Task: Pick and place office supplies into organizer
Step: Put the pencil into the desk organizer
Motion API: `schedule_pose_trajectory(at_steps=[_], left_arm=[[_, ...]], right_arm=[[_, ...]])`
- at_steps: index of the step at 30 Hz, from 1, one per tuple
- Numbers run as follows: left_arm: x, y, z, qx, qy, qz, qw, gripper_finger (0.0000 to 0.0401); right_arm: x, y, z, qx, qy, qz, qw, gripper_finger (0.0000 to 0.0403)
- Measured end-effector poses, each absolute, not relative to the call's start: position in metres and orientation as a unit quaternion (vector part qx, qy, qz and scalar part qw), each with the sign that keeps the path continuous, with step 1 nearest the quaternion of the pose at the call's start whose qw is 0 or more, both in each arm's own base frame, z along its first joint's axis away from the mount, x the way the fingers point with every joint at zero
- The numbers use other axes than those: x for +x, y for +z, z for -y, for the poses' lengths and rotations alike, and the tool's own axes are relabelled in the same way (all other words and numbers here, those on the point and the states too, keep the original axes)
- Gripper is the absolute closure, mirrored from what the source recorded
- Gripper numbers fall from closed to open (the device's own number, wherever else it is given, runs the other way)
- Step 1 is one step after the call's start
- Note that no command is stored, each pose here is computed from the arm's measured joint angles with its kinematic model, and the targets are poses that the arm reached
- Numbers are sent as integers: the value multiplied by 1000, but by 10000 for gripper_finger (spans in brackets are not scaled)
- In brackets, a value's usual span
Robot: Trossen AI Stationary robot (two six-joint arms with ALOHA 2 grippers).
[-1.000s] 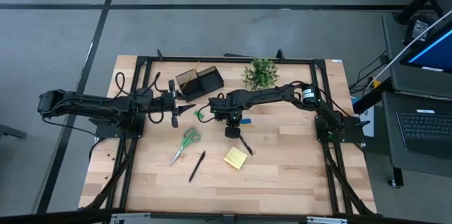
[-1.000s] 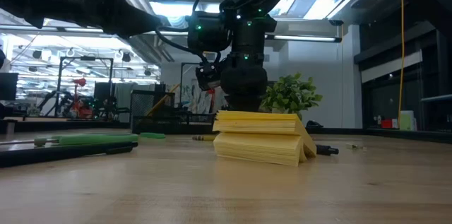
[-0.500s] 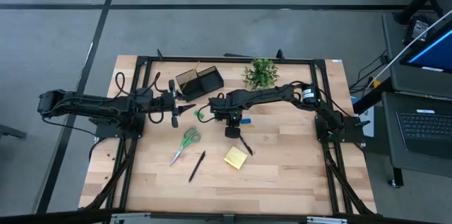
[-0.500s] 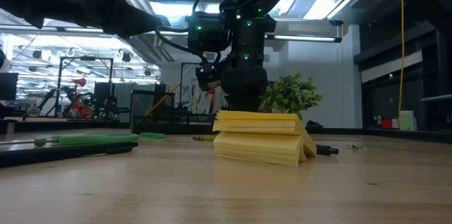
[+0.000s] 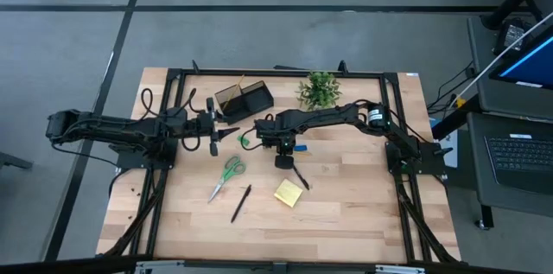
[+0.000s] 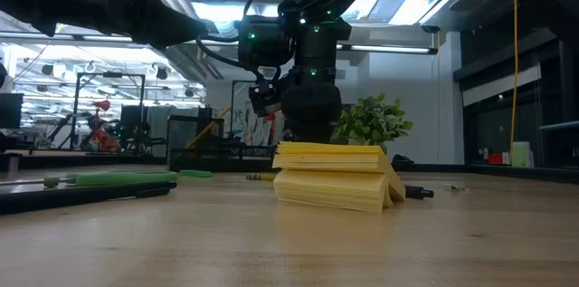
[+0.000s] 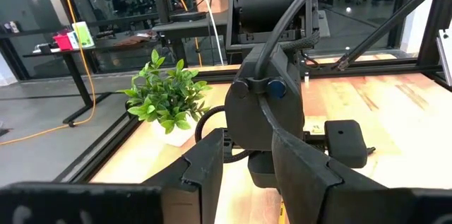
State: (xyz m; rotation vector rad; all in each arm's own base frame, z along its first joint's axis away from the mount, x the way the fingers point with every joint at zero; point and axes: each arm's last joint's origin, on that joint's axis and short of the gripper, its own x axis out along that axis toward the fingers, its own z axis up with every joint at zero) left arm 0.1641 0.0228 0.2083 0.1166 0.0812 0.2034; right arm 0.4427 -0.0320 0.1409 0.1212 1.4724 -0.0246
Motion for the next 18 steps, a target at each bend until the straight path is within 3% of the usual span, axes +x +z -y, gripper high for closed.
schedule_pose_trajectory(at_steps=[18], left_arm=[[164,208,-23,58,101,-40,992,283]], right_arm=[[442,142,31,66,0,-672,737,378]])
